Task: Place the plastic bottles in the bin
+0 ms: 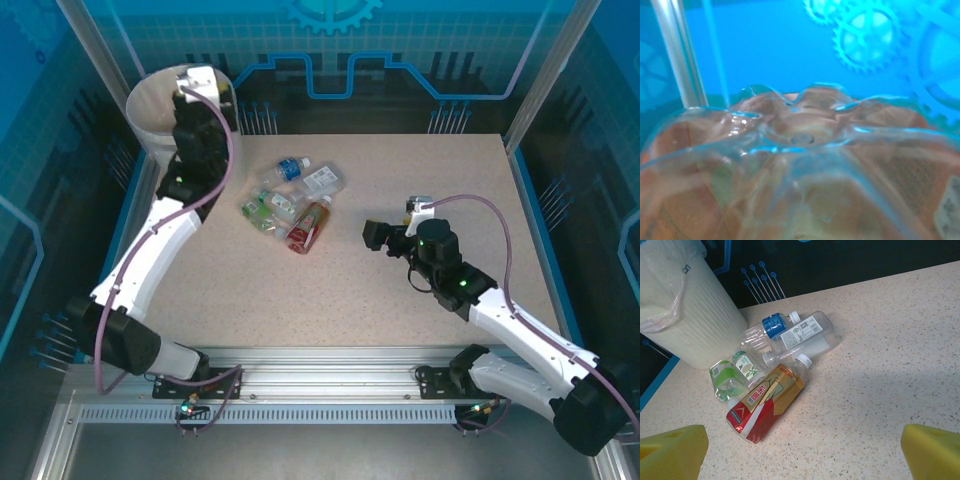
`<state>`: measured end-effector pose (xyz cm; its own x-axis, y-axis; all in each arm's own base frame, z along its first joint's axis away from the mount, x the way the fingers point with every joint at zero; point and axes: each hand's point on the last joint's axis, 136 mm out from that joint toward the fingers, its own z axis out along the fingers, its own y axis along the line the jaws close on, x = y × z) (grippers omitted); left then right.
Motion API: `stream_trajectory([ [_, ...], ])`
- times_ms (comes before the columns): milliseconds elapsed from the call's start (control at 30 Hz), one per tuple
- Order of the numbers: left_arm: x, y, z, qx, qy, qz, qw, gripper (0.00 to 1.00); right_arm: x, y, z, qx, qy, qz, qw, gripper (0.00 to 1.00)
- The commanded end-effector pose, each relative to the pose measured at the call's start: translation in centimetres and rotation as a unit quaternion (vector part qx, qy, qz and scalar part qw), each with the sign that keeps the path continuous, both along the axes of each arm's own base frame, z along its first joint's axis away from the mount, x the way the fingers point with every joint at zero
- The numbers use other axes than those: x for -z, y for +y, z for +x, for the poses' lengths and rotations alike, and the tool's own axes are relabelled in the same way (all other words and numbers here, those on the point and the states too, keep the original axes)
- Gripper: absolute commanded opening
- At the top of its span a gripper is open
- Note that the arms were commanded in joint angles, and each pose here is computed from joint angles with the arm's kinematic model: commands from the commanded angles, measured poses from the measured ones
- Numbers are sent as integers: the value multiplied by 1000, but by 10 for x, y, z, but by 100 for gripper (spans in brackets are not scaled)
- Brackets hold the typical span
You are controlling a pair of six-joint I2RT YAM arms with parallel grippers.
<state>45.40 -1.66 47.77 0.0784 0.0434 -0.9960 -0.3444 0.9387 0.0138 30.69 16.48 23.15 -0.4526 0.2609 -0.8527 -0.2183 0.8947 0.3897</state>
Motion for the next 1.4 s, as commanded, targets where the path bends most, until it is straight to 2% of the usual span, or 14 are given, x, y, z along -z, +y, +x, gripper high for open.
stream_trajectory([
  [0, -46, 23, 2, -12, -61, 2, 998, 56, 1, -10, 3, 24, 2, 7, 1000, 100],
  [167, -60, 55, 25, -27, -85, 4, 996, 57, 2, -6, 5, 17, 8, 10, 1000, 100],
  [300, -49, 82, 50, -42, -71, -1, 997, 57, 0, -6, 7, 18, 12, 10, 1000, 100],
  [467, -24, 114, 79, -58, -40, -20, 997, 57, -1, -7, 7, 20, 13, 12, 1000, 100],
  [633, 12, 142, 103, -58, 18, -59, 996, 58, 0, -5, 5, 13, 18, 13, 1000, 100],
  [767, 42, 164, 113, -78, 56, -85, 992, 58, -1, -4, 4, 9, 23, 16, 1000, 100],
  [900, 63, 179, 116, -112, 83, -86, 986, 60, -1, -4, 3, 6, 25, 16, 1000, 100],
  [1000, 74, 189, 117, -147, 95, -83, 981, 66, -2, -3, 2, 6, 26, 16, 1000, 100],
  [1100, 75, 198, 116, -174, 99, -84, 976, 77, -3, -5, 2, 9, 27, 18, 999, 100],
  [1367, 63, 190, 115, -158, 99, -123, 975, 91, -4, -10, 0, 20, 26, 22, 999, 100],
])
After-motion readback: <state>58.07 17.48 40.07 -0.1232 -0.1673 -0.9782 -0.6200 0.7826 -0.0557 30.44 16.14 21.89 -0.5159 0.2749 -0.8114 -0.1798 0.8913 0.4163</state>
